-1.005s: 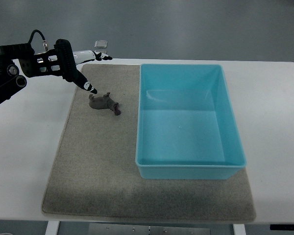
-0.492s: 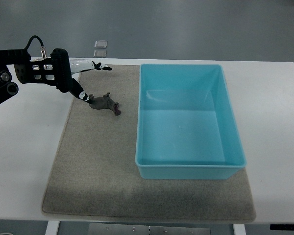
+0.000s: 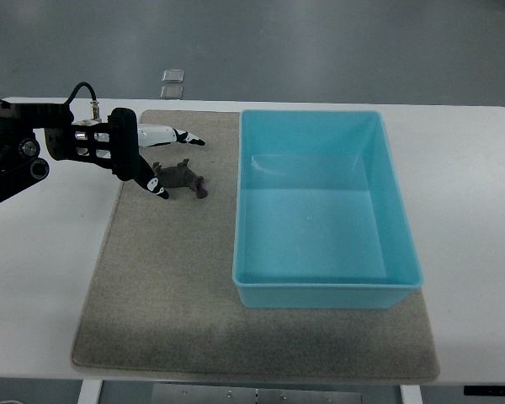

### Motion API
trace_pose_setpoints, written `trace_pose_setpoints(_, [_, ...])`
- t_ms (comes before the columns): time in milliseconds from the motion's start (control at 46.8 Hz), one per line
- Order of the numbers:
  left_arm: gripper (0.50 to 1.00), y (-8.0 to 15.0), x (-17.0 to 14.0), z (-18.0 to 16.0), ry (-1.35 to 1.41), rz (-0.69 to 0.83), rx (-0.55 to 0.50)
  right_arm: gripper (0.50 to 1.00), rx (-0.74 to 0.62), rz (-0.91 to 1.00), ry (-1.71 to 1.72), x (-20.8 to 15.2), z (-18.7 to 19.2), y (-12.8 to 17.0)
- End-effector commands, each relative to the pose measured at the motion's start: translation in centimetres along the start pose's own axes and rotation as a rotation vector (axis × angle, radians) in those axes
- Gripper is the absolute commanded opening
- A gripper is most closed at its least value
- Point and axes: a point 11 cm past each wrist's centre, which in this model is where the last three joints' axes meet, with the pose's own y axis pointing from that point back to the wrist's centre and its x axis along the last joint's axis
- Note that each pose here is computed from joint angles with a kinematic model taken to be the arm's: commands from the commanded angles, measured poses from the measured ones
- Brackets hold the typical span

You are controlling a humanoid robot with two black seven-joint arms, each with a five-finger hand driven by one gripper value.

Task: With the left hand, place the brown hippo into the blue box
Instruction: 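Close the left hand fingers around the brown hippo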

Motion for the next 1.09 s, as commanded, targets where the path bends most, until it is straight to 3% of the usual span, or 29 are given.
trace_pose_setpoints(0, [0.994,-0.2,0.0,0.0,-0.029,0.002,0.009,0.936,0.001,0.001,-0.002,0.0,0.0,0.0])
trace_pose_setpoints(535, [0.969,-1.7,-0.4,0.0,-0.062,-0.006,0.035,0.936,0.001,-0.001,-0.002,0.0,0.0,0.0])
trace_pose_setpoints(620, [0.896,-1.8,-0.6,0.3,-0.063,-0.010,0.029,0.936,0.000,-0.001,0.000,0.0,0.0,0.0])
trace_pose_setpoints(684, [0.885,-1.8,-0.5,0.3,-0.062,-0.009,0.032,0.936,0.000,-0.001,0.000,0.0,0.0,0.0])
trace_pose_setpoints(727, [0.849,-1.9,-0.6,0.3,-0.063,-0.010,0.032,0.936,0.000,-0.001,0.000,0.0,0.0,0.0])
trace_pose_setpoints(1005, [0.814,-1.9,-0.6,0.2,-0.062,-0.010,0.034,0.936,0.000,0.001,0.000,0.0,0.0,0.0])
trace_pose_setpoints(1069, [0.776,-1.9,-0.6,0.3,-0.063,-0.010,0.032,0.936,0.000,-0.001,0.000,0.0,0.0,0.0])
